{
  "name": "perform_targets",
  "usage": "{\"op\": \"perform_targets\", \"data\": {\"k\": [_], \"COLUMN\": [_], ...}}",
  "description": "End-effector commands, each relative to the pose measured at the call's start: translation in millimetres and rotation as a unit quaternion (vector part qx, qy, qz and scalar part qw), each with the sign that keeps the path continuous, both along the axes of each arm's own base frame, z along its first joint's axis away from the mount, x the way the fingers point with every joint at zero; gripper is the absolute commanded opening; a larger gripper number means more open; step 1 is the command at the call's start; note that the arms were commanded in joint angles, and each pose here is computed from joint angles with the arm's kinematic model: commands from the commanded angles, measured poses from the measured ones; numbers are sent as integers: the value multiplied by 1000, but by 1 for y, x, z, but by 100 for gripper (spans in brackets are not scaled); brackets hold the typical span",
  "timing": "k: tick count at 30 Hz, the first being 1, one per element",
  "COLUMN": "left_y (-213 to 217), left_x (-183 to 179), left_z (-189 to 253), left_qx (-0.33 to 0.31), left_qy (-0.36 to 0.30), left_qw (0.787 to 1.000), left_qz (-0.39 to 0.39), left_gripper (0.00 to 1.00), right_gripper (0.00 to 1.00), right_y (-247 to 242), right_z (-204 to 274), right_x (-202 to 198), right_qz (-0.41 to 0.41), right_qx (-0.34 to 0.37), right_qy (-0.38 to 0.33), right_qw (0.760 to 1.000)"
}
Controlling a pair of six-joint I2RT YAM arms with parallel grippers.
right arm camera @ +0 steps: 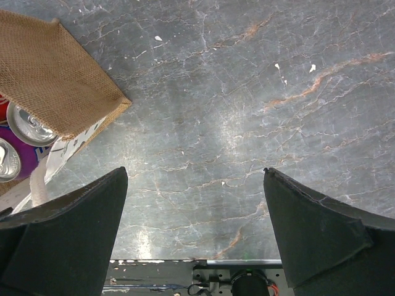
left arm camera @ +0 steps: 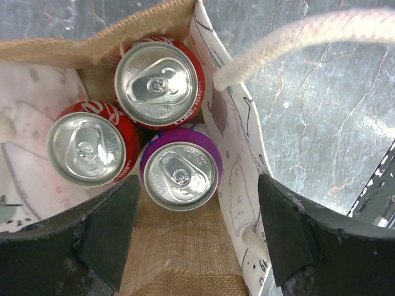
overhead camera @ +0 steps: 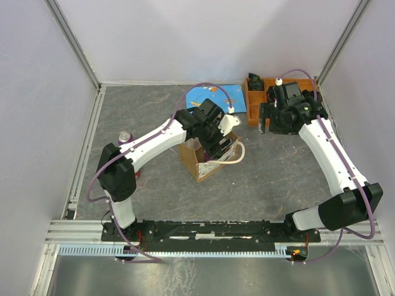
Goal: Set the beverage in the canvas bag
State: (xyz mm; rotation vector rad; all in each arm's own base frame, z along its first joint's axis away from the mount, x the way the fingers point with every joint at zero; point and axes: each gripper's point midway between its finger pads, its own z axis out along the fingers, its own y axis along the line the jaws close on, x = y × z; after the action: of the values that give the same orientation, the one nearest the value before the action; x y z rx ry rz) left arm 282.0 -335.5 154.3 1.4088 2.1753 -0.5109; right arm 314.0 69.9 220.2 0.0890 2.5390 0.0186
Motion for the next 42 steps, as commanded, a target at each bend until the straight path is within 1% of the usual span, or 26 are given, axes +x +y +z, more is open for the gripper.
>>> {"op": "perform_targets", "data": {"k": [1, 3, 6, 9, 10, 12, 15, 17, 21, 25, 26, 30, 32, 35, 42], "left_y": [-1, 10, 50, 108, 133, 173, 219, 242, 281, 318, 327, 354, 363, 369, 362], "left_x": [17, 41, 88, 128, 140, 149, 138, 119, 82, 67, 67, 78, 83, 84, 82], "left_z": [65, 96, 148, 177, 177, 163, 130, 114, 86, 62, 60, 61, 56, 33, -14], "left_qx": [-54, -69, -106, -111, -103, -85, -54, -26, 20, 45, 54, 65, 73, 86, 89], "left_qy": [-61, -104, -150, -150, -140, -104, -41, -23, 13, 23, 19, -2, -2, 22, 64], "left_qw": [996, 990, 972, 954, 948, 938, 924, 917, 901, 877, 870, 850, 844, 841, 849], "left_qz": [35, 70, 149, 233, 266, 319, 377, 397, 432, 478, 490, 523, 532, 534, 516], "left_gripper": [83, 83, 82, 84, 85, 89, 91, 96, 97, 98, 100, 99, 99, 99, 99], "right_gripper": [99, 99, 99, 99, 99, 99, 99, 99, 99, 99, 99, 99, 99, 98, 98], "right_y": [3, 3, 3, 5, 6, 10, 14, 16, 18, 24, 27, 35, 37, 38, 33], "right_z": [4, 5, 4, 0, -1, -4, -6, -7, -10, -18, -22, -29, -31, -32, -35], "right_x": [5, 5, 6, 9, 10, 14, 21, 25, 31, 37, 39, 45, 46, 47, 41], "right_qz": [-4, -4, -4, -5, -4, -3, 0, 1, 4, 8, 10, 16, 16, 17, 13], "right_qx": [12, 12, 12, 15, 18, 24, 30, 31, 32, 42, 47, 61, 65, 66, 57], "right_qy": [-15, -16, -15, -12, -12, -10, -8, -7, -5, -1, 3, 11, 14, 16, 21], "right_qw": [1000, 1000, 1000, 1000, 1000, 1000, 1000, 999, 999, 999, 999, 998, 998, 998, 998]}}
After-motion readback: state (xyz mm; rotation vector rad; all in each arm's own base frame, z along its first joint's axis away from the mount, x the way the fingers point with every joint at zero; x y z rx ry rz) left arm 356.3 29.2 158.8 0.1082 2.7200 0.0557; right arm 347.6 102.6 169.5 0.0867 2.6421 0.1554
